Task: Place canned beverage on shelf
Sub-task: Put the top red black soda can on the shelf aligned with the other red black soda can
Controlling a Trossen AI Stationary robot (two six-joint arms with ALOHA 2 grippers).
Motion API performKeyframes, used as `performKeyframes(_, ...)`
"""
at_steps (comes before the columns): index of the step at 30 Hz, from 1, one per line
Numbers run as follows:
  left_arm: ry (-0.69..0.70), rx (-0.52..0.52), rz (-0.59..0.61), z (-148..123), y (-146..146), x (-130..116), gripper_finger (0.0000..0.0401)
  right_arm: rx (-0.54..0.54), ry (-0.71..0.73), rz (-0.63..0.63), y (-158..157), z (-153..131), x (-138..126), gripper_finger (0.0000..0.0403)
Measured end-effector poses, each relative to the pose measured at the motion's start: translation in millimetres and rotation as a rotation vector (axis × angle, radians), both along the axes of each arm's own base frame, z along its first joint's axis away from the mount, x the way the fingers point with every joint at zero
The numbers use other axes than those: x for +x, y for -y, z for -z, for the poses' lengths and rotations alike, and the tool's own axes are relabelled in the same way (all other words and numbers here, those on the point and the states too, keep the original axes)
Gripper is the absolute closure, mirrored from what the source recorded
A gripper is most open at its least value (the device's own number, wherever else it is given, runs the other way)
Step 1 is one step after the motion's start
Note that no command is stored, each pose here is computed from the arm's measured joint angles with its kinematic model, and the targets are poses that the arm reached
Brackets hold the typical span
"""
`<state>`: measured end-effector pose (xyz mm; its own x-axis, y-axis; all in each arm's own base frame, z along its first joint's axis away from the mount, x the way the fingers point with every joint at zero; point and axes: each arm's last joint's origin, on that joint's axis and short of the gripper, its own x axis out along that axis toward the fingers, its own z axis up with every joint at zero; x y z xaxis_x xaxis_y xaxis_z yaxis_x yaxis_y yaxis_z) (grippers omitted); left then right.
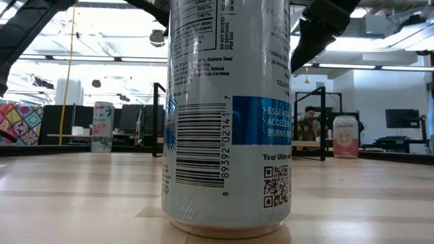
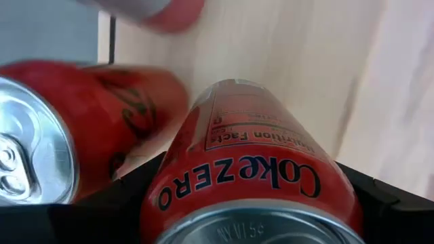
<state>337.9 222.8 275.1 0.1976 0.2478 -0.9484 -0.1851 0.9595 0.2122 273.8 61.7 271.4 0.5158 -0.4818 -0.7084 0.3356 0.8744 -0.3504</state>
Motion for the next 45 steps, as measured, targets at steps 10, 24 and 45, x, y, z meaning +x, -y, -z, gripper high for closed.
performKeyframes(10,-0.074,-0.025,0.029,17,2,5,0.0116,0.001,0.002,0.002,0,0,0,0.0112)
performKeyframes(24,-0.053,-0.013,0.011,16,1,7,0.0114,0.002,0.003,0.003,0,0,0,0.0112)
performKeyframes(45,-0.096,0.025,-0.019,-2,7,5,0.0018,0.002,0.003,0.007,1,0,0,0.0112)
